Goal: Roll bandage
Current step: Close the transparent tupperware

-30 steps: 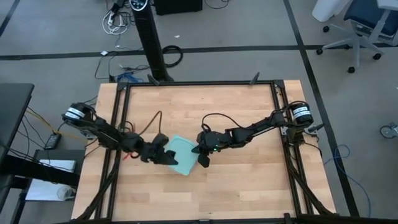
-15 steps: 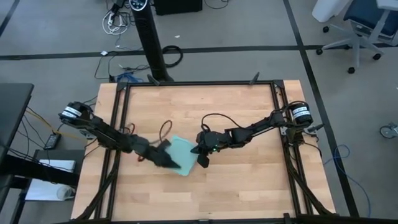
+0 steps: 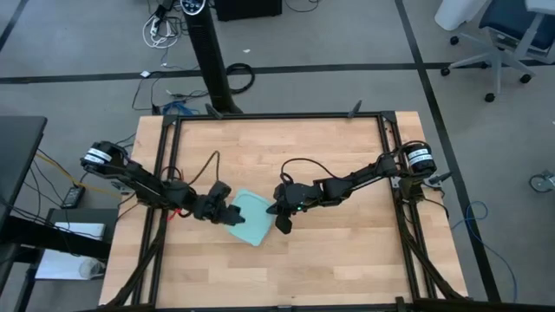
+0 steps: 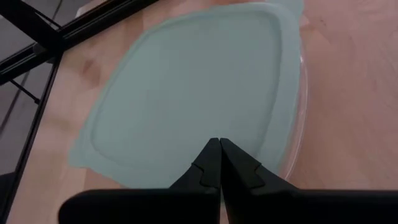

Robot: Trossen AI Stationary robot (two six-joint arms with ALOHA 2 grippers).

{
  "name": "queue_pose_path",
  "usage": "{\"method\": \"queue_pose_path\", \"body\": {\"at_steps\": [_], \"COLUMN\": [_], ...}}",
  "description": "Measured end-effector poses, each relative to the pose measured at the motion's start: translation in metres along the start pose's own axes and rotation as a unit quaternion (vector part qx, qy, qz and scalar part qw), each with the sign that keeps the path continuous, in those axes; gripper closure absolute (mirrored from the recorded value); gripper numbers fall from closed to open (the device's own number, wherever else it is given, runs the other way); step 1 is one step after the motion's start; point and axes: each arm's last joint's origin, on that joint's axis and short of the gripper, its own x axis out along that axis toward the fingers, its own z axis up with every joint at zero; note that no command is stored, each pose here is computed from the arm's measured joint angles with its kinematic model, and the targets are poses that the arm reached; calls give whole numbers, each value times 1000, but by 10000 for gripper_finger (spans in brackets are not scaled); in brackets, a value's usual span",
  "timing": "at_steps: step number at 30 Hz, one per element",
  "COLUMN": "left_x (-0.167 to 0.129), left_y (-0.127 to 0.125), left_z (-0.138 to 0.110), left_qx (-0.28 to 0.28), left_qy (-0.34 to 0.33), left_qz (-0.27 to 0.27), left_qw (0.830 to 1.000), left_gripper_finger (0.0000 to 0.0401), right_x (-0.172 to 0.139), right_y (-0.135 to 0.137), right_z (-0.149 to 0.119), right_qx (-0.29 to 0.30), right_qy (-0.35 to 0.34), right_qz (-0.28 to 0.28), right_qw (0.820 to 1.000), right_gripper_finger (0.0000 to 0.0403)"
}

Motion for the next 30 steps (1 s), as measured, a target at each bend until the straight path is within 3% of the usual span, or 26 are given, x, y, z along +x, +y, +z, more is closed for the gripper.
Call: {"method": "queue_pose_path", "body": {"at_steps": [2, 10, 13, 19, 26, 30], "left_x": [7, 7, 6, -1, -1, -1], "left_y": [-1, 22, 26, 43, 44, 44], "left_z": [0, 5, 7, 4, 4, 4], "left_qx": [1, -3, -4, -18, -15, -17], "left_qy": [20, 26, 25, 45, 43, 43], "left_qz": [2, 121, 142, 233, 242, 243], "left_qw": [1000, 992, 990, 971, 969, 969], "left_gripper_finger": [336, 336, 336, 336, 336, 336], "right_x": [0, 0, 0, -4, -35, -38], "right_y": [-1, 0, -1, -1, 20, 37], "right_z": [1, 1, 1, 5, 26, 26], "right_qx": [1, 16, 20, 11, 0, 32], "right_qy": [-1, 0, 0, -5, -48, -64], "right_qz": [0, 5, 5, 2, 31, 98], "right_qw": [1000, 1000, 1000, 1000, 998, 993], "right_gripper_finger": [403, 403, 403, 403, 403, 403]}}
